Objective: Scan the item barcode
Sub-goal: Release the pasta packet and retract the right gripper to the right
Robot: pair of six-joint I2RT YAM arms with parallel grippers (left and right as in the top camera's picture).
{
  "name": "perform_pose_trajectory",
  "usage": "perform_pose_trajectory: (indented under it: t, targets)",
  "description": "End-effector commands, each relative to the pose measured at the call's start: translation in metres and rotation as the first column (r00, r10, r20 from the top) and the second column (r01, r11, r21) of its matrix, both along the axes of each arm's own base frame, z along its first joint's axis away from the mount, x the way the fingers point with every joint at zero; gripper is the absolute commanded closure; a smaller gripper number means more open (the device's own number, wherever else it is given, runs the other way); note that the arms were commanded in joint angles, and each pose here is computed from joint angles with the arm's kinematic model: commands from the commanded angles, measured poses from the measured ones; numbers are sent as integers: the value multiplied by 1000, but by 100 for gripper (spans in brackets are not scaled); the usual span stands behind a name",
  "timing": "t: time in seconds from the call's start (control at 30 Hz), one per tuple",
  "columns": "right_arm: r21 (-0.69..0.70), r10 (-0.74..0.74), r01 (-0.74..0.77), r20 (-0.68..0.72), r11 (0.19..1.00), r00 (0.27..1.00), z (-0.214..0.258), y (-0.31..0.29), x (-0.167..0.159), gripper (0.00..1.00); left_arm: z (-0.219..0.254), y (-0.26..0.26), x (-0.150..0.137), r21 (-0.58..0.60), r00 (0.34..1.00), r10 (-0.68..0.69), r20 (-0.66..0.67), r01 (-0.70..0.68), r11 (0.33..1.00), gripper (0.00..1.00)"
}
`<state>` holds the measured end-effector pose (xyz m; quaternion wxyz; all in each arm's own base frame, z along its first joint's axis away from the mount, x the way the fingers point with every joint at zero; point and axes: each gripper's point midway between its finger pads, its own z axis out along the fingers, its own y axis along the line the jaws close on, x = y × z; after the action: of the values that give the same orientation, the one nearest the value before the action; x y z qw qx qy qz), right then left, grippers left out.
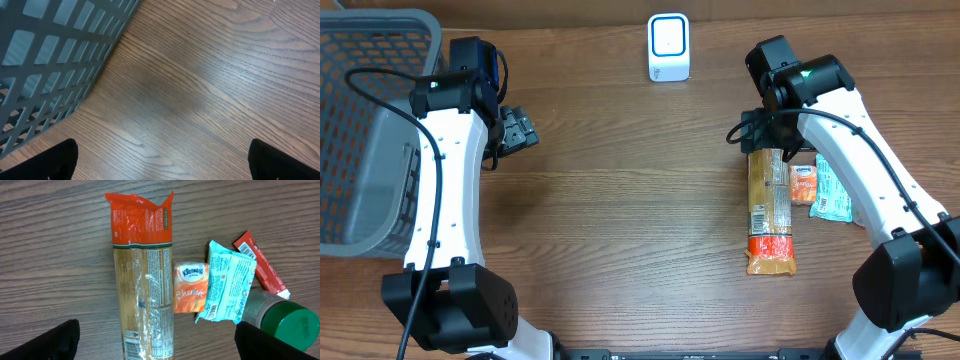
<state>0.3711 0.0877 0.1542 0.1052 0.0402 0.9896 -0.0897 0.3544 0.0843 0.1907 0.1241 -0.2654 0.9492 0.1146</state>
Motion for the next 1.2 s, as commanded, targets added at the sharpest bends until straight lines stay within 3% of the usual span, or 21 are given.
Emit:
perform_pose_trajectory:
  t: [0.0, 0.37, 0.67, 0.97, 1.17]
  targets:
    - [10, -7, 7, 13, 1000, 1000, 3, 0, 3, 0, 4, 1, 3, 4, 1000, -20, 6, 20, 1000, 0]
    - [11, -7, 7, 15, 1000, 1000, 3, 0, 3, 0, 4, 1, 3, 4, 1000, -20, 6, 20, 1000, 0]
    - [83, -14, -4, 217, 997, 976, 78, -4, -11, 0, 4, 1, 3, 4, 1000, -20, 6, 20, 1000, 0]
    - [207, -111, -22, 607, 978, 787, 213, -39, -59, 0, 4, 1, 3, 4, 1000, -20, 6, 20, 1000, 0]
    - [198, -107, -93, 803, 976, 586, 276, -63, -108, 0, 4, 1, 3, 5, 1000, -19, 6, 19, 1000, 0]
